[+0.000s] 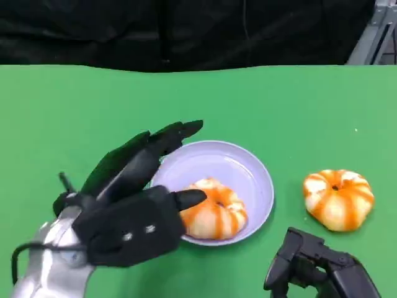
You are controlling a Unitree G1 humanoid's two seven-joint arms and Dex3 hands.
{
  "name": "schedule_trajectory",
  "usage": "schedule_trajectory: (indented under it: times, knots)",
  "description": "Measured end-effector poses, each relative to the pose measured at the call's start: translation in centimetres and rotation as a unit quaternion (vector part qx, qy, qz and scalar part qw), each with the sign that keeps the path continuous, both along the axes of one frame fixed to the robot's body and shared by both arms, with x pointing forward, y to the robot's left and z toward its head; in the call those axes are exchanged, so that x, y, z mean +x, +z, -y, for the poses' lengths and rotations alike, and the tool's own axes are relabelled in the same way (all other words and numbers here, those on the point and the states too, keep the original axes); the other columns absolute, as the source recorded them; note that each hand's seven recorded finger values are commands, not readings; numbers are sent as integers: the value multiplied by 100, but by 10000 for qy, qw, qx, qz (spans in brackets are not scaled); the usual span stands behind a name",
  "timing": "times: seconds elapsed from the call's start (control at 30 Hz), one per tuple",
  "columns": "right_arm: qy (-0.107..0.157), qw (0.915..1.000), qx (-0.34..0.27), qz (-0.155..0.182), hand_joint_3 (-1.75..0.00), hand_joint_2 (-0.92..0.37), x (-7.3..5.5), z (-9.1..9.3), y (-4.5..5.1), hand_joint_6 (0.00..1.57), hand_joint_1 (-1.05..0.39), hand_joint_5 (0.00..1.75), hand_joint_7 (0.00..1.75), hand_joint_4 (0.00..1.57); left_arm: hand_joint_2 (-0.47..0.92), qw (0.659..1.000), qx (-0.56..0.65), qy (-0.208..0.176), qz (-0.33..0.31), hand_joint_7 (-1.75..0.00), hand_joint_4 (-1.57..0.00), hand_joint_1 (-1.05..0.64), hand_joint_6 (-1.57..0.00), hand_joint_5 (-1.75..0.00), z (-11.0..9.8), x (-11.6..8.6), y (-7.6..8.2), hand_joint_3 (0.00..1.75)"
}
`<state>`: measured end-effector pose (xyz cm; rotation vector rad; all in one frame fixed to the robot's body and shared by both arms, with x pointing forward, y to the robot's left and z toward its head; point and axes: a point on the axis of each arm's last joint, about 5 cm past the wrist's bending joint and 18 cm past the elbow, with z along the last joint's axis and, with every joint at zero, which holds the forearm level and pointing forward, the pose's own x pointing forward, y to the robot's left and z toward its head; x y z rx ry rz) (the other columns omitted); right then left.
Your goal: Grasp the bread from the table and place it into the plate.
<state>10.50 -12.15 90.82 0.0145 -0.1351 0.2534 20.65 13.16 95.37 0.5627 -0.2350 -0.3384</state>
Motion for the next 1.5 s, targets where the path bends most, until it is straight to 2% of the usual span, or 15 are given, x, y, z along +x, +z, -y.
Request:
schedule_trajectory:
  times: [0.07, 0.1, 0.13, 0.17, 0.3, 0.33, 0.43, 0.6, 0.83, 1.07, 1.5]
  knots:
    - [4, 10000, 9, -11, -140, -39, -3, -5, -1, 63, 12, 175, 162, 69, 92, 9971, -709, 288, 12, -53, -45, -28, -47, -122, -15, -116, -36, 23]
    - [1, 10000, 12, -16, -139, -38, -5, -7, -2, 64, 11, 175, 163, 69, 83, 9939, -1016, 426, 7, -76, -53, -21, -53, -131, -16, -177, -61, 43]
    - [4, 10000, 14, -15, -139, -38, -4, -10, -3, 64, 11, 175, 163, 70, 67, 9905, -1264, 541, -6, -92, -56, -16, -56, -136, -23, -236, -87, 75]
    - [5, 10000, 9, -12, -139, -38, -3, -13, -3, 64, 10, 175, 163, 70, 55, 9863, -1501, 679, -8, -102, -59, -13, -57, -140, -43, -306, -116, 99]
    - [-6, 10000, 4, -4, -140, -38, -1, -19, -5, 64, 10, 175, 163, 69, 46, 9730, -2059, 1044, 66, -122, -80, 3, -77, -154, -121, -530, -186, 130]
    - [-3, 10000, 10, -4, -140, -39, -1, -21, -4, 63, 10, 175, 163, 69, 44, 9699, -2163, 1116, 102, -133, -84, 4, -79, -162, -138, -581, -204, 139]
    - [1, 10000, 20, -10, -140, -38, -2, -24, -5, 63, 11, 175, 164, 69, 41, 9603, -2517, 1185, 202, -154, -85, 5, -80, -173, -192, -765, -302, 153]
    - [10, 10000, 20, -3, -141, -38, 3, -13, -3, 63, 11, 175, 164, 69, 36, 9496, -2869, 1262, 19, -163, -88, 2, -79, -175, -266, -976, -489, 154]
    - [26, 10000, 39, -17, -142, -37, 15, 39, -11, 63, 14, 175, 163, 70, 36, 9417, -3102, 1296, -128, -166, -93, -4, -81, -175, -304, -1001, -575, 149]
    - [36, 10000, 17, 84, -142, -36, 30, 72, -20, 64, 12, 175, 163, 71, 39, 9369, -3215, 1352, -227, -166, -93, -5, -79, -175, -313, -1012, -612, 143]
    - [50, 10000, 24, 29, -141, -37, 11, 76, -16, 63, 12, 175, 162, 69, 40, 9369, -3246, 1266, -294, -163, -92, -7, -80, -175, -321, -1015, -628, 139]
